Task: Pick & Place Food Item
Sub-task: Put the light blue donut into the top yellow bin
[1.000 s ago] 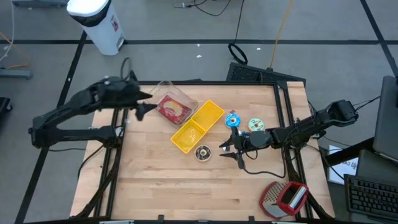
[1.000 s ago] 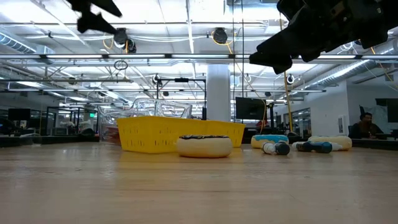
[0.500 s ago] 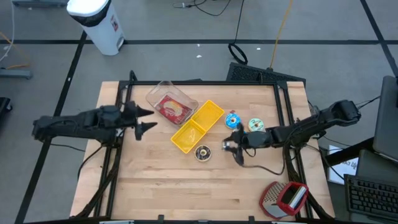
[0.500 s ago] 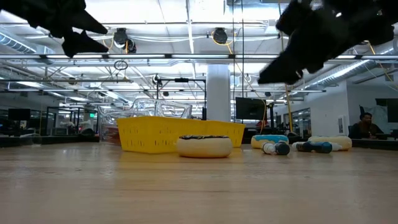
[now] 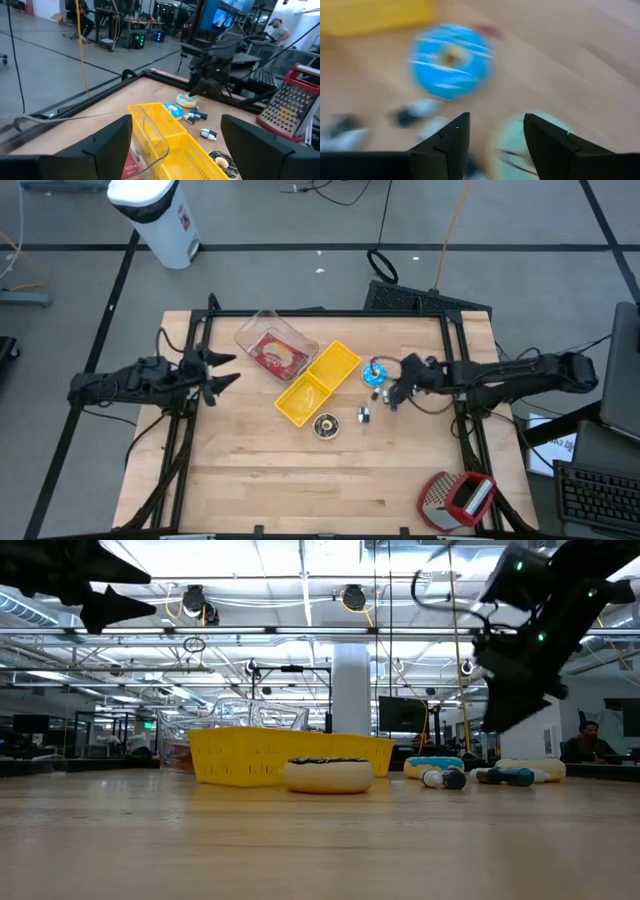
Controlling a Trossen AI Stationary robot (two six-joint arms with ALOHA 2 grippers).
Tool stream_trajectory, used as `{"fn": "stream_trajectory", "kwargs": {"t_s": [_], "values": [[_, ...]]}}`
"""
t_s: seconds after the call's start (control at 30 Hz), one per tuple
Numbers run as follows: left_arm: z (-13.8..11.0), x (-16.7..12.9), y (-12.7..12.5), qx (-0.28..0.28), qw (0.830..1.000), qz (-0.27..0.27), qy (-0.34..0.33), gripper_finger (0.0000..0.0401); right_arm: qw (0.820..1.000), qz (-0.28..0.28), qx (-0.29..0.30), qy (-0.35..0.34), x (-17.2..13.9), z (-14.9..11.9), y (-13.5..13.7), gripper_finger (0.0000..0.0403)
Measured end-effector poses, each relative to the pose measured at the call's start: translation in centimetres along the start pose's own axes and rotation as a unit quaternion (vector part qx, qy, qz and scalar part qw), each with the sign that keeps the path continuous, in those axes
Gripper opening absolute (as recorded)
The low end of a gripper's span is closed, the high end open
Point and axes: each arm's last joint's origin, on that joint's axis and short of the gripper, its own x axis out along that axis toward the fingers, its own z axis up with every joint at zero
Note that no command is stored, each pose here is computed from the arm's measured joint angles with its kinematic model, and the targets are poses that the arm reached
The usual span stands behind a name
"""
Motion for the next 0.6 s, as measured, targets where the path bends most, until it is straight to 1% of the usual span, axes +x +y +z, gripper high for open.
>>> {"fn": "stream_trajectory", "kwargs": {"t_s": [0.13, 0.27, 0.43, 0.6], "values": [[-0.2, -0.7, 0.4, 0.002, 1.000, 0.013, -0.004, 0.0308, 0.995, -0.079, 0.027, 0.052, 0.5, -0.1, -2.4, 0.0171], [-0.2, -0.8, 0.4, 0.001, 1.000, 0.016, -0.002, 0.0308, 0.990, -0.111, 0.034, 0.075, 0.8, 0.1, -3.6, 0.0167], [-0.5, -0.8, 0.5, 0.006, 1.000, 0.015, 0.010, 0.0308, 0.987, -0.116, 0.022, 0.107, 0.9, 0.1, -4.5, 0.0167], [-0.7, -0.8, 0.5, 0.004, 1.000, 0.019, 0.023, 0.0308, 0.988, -0.085, 0.035, 0.128, 1.1, 0.2, -4.5, 0.0167]]}}
